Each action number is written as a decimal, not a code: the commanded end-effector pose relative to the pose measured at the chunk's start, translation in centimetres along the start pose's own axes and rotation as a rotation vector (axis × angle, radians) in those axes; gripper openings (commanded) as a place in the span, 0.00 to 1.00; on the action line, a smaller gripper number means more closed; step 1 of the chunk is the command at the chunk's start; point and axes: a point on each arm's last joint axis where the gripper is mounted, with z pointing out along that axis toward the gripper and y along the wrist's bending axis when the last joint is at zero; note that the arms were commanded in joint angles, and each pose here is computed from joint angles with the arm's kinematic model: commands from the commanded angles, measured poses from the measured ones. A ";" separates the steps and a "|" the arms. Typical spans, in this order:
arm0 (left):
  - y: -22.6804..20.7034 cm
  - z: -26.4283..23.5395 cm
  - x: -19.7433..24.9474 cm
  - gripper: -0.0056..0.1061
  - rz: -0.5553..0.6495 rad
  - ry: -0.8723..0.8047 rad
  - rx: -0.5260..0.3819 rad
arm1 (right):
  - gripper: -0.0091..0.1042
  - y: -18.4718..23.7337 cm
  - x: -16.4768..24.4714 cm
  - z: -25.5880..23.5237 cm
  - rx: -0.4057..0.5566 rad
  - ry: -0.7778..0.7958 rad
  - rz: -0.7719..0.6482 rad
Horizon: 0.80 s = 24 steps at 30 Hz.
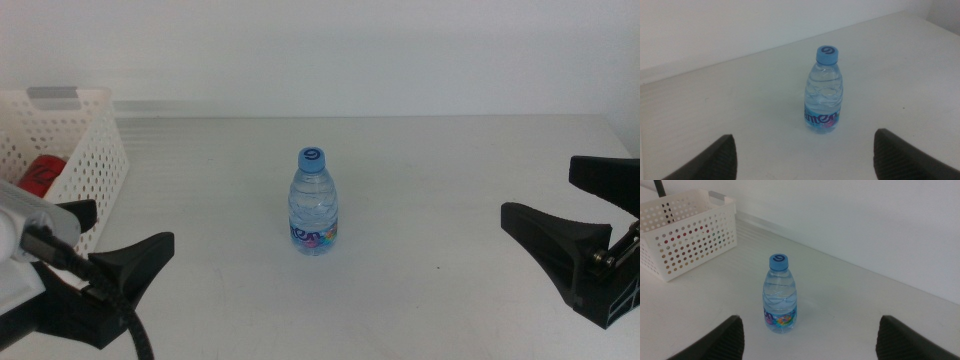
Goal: Use arms to grab the bottles and put them into the dustbin to the left of the table.
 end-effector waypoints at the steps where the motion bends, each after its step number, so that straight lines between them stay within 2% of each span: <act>1: 0.1 -0.4 -1.9 0.86 -0.016 -0.131 -0.008 | 0.73 0.0 -1.7 -0.4 -0.002 -0.111 -0.013; 6: 0.1 0.2 -3.6 0.86 0.023 -0.134 -0.010 | 0.73 0.0 -1.7 -0.4 -0.002 -0.111 -0.013; 14: 0.0 4.3 -6.1 0.86 0.041 -0.145 -0.009 | 0.73 0.0 -1.7 -0.4 -0.002 -0.111 -0.013; 24: -1.6 9.8 -4.4 0.86 0.058 -0.144 0.041 | 0.73 0.0 -1.7 -0.4 -0.002 -0.111 -0.013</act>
